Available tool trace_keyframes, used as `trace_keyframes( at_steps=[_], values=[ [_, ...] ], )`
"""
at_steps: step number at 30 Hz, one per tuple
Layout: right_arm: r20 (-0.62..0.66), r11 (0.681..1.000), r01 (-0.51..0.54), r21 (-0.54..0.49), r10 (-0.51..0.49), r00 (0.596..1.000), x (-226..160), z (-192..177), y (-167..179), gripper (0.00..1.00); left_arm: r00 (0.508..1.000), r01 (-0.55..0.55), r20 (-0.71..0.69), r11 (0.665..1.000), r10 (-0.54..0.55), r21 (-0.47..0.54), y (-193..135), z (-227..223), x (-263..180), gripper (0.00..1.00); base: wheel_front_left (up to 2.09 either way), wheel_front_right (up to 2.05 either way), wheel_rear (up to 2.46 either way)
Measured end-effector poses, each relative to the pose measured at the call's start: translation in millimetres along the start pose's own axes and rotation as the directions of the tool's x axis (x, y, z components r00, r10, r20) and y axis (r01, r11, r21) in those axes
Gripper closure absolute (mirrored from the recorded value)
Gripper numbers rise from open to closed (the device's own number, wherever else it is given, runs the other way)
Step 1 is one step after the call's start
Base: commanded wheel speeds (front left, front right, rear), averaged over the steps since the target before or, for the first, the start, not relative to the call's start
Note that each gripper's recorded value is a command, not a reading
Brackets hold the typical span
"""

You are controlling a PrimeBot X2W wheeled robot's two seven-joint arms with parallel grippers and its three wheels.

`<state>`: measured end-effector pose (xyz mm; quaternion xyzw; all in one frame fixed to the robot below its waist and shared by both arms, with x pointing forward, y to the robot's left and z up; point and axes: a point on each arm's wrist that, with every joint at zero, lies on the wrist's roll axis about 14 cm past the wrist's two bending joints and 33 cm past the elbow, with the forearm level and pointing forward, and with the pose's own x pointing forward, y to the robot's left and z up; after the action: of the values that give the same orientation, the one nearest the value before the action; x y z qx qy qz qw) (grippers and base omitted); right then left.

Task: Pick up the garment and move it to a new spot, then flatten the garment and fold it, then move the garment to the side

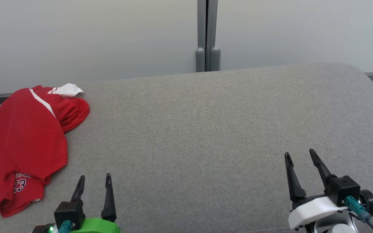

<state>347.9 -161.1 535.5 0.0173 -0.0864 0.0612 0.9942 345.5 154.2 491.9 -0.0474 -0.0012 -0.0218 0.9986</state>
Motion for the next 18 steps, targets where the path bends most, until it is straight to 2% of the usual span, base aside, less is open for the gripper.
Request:
trace_keyframes(
  at_steps=[18],
  values=[
    [-0.003, 1.000, -0.008, 0.001, 0.008, 1.000, 0.5, -1.0, 2.6, 0.00, 1.000, -0.001, -0.003, 1.000, 0.001, 0.000, 1.2, -0.9, -1.6, 0.00, 0.00, 0.00, 0.00]
  ],
)
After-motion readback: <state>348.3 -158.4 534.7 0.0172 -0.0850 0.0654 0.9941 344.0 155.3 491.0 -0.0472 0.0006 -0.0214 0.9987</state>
